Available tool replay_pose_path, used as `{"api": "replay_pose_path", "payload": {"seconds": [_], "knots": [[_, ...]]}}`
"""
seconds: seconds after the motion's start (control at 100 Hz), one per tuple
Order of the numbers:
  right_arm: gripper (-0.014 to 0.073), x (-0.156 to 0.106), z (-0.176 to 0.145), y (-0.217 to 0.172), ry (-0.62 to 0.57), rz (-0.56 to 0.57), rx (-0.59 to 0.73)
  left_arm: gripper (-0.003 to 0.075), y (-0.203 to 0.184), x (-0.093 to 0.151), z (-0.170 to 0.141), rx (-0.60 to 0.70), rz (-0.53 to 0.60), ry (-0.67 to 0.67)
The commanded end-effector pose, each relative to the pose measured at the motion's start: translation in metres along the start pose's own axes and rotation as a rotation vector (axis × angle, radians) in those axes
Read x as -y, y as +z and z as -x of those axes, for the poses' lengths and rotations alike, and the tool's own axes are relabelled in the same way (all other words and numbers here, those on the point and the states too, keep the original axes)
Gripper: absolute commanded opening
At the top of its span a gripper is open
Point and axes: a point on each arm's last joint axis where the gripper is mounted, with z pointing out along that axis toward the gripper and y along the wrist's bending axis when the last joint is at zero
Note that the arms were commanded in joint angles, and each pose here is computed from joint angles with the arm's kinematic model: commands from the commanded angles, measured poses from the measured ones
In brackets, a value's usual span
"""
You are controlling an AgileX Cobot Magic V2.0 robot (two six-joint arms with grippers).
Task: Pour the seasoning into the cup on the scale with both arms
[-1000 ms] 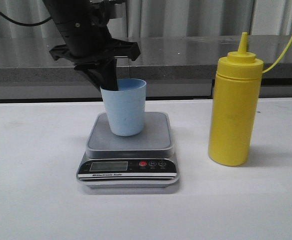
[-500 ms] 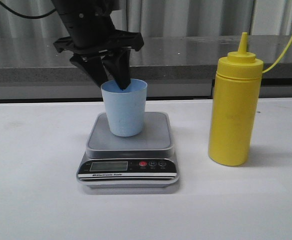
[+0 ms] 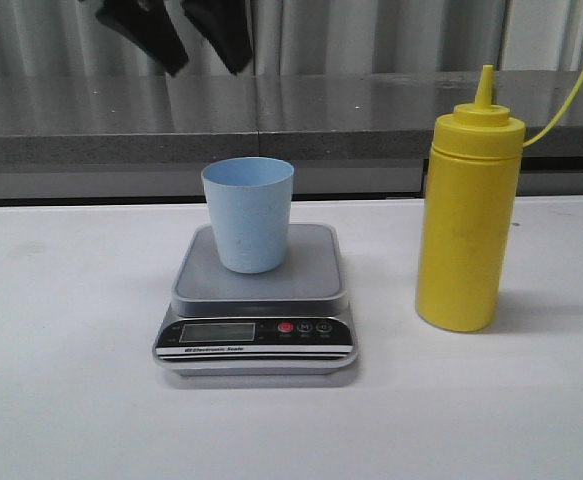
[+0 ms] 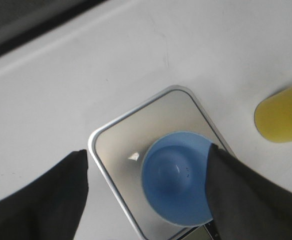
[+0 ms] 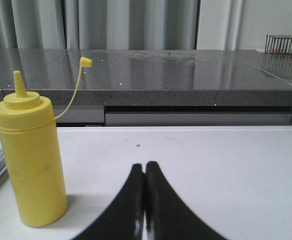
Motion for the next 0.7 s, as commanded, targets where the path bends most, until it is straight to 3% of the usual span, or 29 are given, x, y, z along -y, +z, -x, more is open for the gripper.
{"api": "replay_pose_path", "payload": {"seconds": [0.0,0.33,0.69], "knots": [[-0.0067,0.000,0.008,-0.002,-0.007,0.000,0.094,0.0478,-0.051,-0.007,0.007,0.179,0.031,-0.012],[-0.0067,0.000,0.008,-0.002,-0.007,0.000,0.094,0.0478,-0.129,-0.053,-0.067,0.438,0.205,-0.144],[-0.0067,0.000,0.008,-0.002,-0.007,0.000,0.094,0.0477,-0.172,-0.043,-0.180,0.679,0.331,-0.179]]}}
